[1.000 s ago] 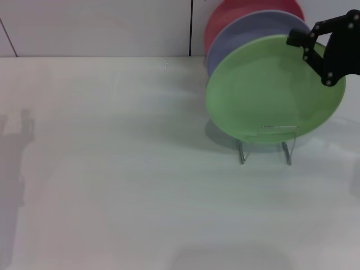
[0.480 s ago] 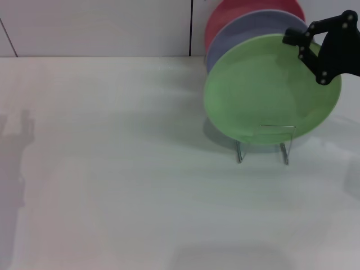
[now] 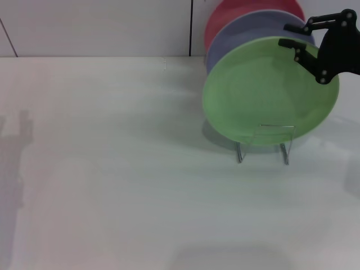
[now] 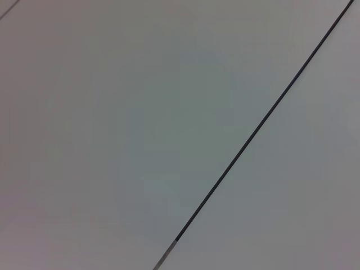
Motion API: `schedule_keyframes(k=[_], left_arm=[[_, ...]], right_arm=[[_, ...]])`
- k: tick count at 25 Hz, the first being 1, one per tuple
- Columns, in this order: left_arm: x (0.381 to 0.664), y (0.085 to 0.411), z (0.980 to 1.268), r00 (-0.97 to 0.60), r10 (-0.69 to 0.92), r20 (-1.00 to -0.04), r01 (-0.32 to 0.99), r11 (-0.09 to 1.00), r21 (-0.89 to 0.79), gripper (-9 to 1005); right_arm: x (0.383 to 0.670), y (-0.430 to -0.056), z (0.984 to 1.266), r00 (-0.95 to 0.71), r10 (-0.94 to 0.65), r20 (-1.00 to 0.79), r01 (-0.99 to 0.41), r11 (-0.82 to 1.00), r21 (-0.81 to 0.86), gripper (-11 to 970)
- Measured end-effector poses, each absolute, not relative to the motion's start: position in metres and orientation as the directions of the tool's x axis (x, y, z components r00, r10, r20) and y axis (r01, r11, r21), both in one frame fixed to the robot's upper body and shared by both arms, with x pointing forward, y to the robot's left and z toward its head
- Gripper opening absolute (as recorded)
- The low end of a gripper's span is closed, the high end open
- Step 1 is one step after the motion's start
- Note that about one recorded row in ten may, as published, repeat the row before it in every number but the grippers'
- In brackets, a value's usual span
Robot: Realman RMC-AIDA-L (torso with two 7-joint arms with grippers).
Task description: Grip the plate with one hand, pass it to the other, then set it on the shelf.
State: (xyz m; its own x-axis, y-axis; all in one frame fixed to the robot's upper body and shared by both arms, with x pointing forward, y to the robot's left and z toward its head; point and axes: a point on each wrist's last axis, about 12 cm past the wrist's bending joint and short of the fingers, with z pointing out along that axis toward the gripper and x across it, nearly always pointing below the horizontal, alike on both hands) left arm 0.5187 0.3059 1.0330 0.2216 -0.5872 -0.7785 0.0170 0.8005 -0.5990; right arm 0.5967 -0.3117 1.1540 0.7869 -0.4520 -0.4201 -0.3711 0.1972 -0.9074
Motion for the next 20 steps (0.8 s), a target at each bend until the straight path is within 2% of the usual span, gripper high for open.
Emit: schedule_keyframes(k=[4, 20], left_arm=[[0.5186, 0.3059, 1.033, 0.222, -0.587, -0.778, 0.017, 0.8, -0.599, 603], [0.5184, 0.3067, 1.0331, 0.223, -0.586, -0.779, 0.016, 0.801, -0.598, 603]], right_arm=[[0.5965, -0.3124, 1.1556, 0.786, -0.45, -0.425, -0.377, 0.197, -0.905, 167], [0.59, -0.3154, 1.1504, 0.762, -0.466, -0.45, -0.392, 0.222, -0.893, 201]])
